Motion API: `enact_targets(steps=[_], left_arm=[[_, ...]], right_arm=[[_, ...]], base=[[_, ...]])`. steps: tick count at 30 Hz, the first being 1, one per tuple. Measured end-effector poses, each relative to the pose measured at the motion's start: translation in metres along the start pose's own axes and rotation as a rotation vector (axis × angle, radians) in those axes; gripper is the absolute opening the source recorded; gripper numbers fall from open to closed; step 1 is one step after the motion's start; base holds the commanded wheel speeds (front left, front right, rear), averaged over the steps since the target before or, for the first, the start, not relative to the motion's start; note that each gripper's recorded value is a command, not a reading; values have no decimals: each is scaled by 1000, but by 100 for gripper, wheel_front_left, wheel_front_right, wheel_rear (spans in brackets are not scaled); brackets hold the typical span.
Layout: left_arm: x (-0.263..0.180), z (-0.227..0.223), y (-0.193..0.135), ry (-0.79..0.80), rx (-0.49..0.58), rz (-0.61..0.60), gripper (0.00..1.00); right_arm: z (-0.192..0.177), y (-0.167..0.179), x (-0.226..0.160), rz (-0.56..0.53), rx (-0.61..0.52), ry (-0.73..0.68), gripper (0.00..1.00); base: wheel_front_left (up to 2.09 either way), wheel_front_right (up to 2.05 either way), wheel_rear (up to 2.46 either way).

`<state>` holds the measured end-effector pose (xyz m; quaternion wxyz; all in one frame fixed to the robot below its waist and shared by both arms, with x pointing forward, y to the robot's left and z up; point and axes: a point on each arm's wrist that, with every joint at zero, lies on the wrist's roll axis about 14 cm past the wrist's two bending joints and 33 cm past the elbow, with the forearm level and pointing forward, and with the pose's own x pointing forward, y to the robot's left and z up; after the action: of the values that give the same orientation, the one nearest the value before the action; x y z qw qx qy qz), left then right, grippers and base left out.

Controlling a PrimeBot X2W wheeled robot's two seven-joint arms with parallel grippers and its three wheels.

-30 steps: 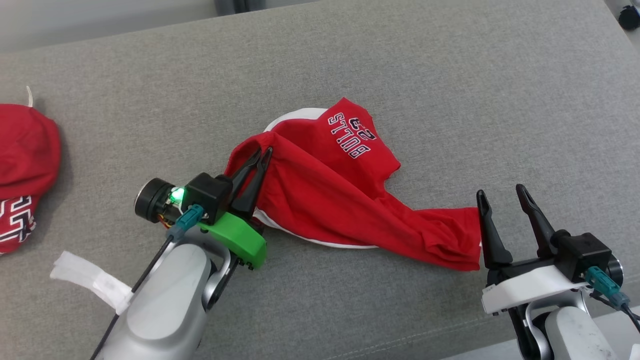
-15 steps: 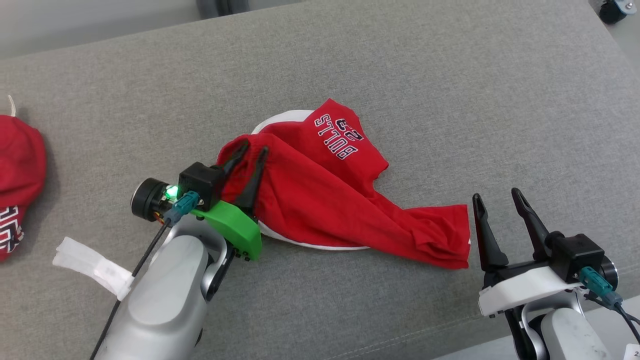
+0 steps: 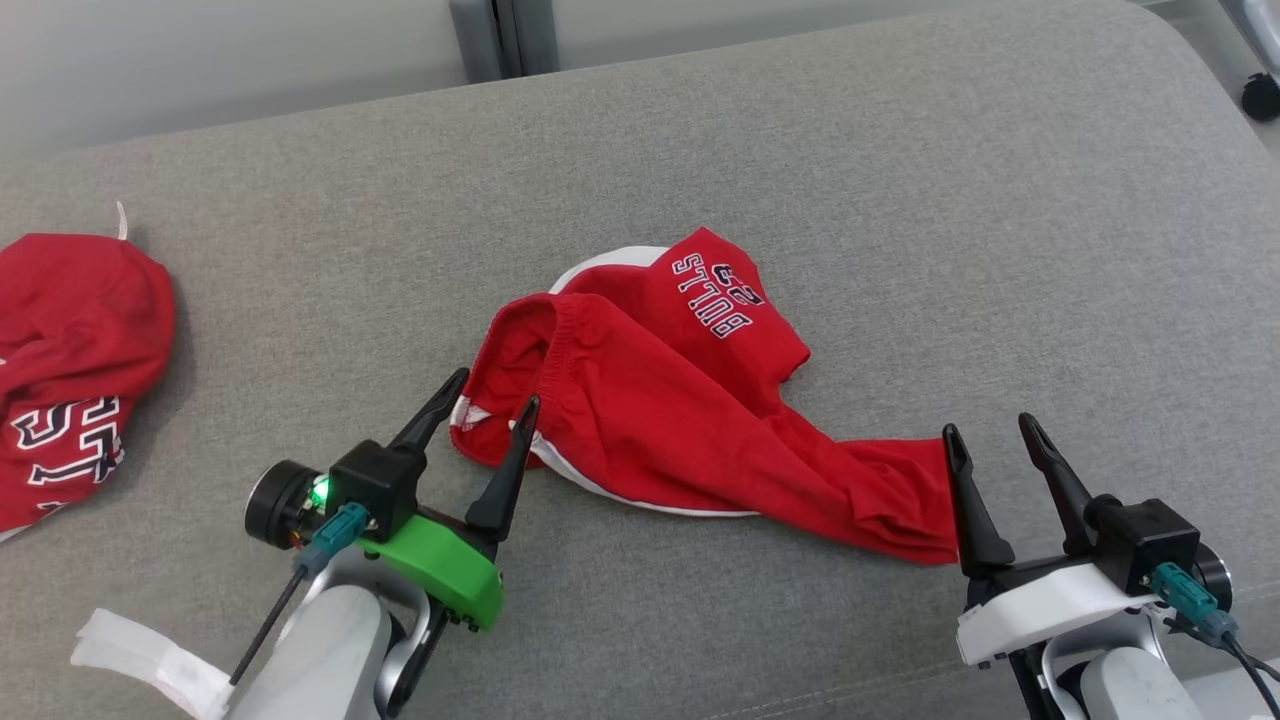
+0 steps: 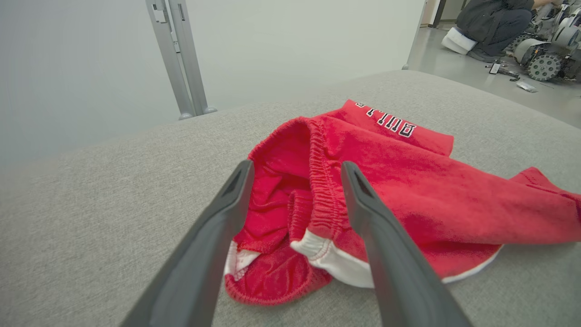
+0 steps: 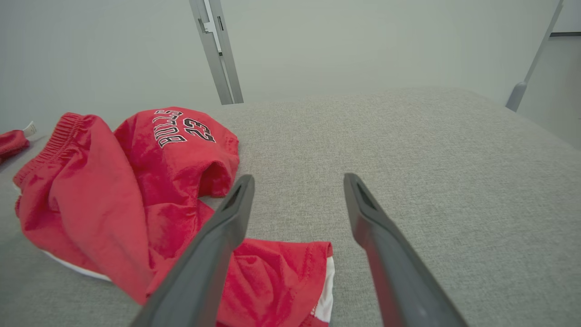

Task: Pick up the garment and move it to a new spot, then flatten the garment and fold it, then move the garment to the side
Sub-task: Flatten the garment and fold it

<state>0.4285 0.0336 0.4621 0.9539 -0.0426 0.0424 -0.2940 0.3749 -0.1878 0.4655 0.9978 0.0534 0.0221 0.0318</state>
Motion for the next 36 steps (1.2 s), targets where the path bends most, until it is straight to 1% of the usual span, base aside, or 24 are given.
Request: enact_targets(steps=[5, 10, 15, 16, 17, 18, 19, 23, 29, 32, 35, 36], left_arm=[[-9, -11, 9, 38, 20, 11, 100], [-4, -29, -2, 94, 30, -38, 100], [3, -48, -13, 158, 43, -91, 100], [4, -53, -14, 173, 41, -98, 88], [5, -56, -16, 183, 34, -105, 45], [6, -58, -17, 188, 29, -111, 4], [8, -58, -19, 191, 29, -120, 0], [12, -54, -22, 181, 20, -129, 0], [7, -25, -22, 88, -6, -103, 0], [-5, -15, -18, 53, -20, -75, 0], [-24, -13, -6, 43, -21, -28, 0], [-42, -20, 3, 63, -37, 20, 0]], right_arm=[[-2, 5, 2, 15, 2, 6, 100], [-4, 3, 3, 13, 5, 12, 100], [-6, -7, 0, -18, 1, 21, 100], [-6, -9, -1, -24, 1, 22, 100], [-7, -11, -2, -32, 1, 23, 100], [-6, -13, -3, -37, 0, 23, 100], [-6, -15, -4, -44, -1, 23, 100], [-4, -19, -6, -58, -1, 18, 100], [-4, -14, -9, -48, 7, 15, 100], [-3, -7, -6, -25, 11, 11, 100], [-5, 1, -4, 0, 16, 13, 100], [-5, 9, -1, 22, 19, 13, 100]], base=[[0, 0, 0], [0, 0, 0], [0, 0, 0], [0, 0, 0], [0, 0, 0], [0, 0, 0], [0, 0, 0], [0, 0, 0], [0, 0, 0], [0, 0, 0], [0, 0, 0], [0, 0, 0]])
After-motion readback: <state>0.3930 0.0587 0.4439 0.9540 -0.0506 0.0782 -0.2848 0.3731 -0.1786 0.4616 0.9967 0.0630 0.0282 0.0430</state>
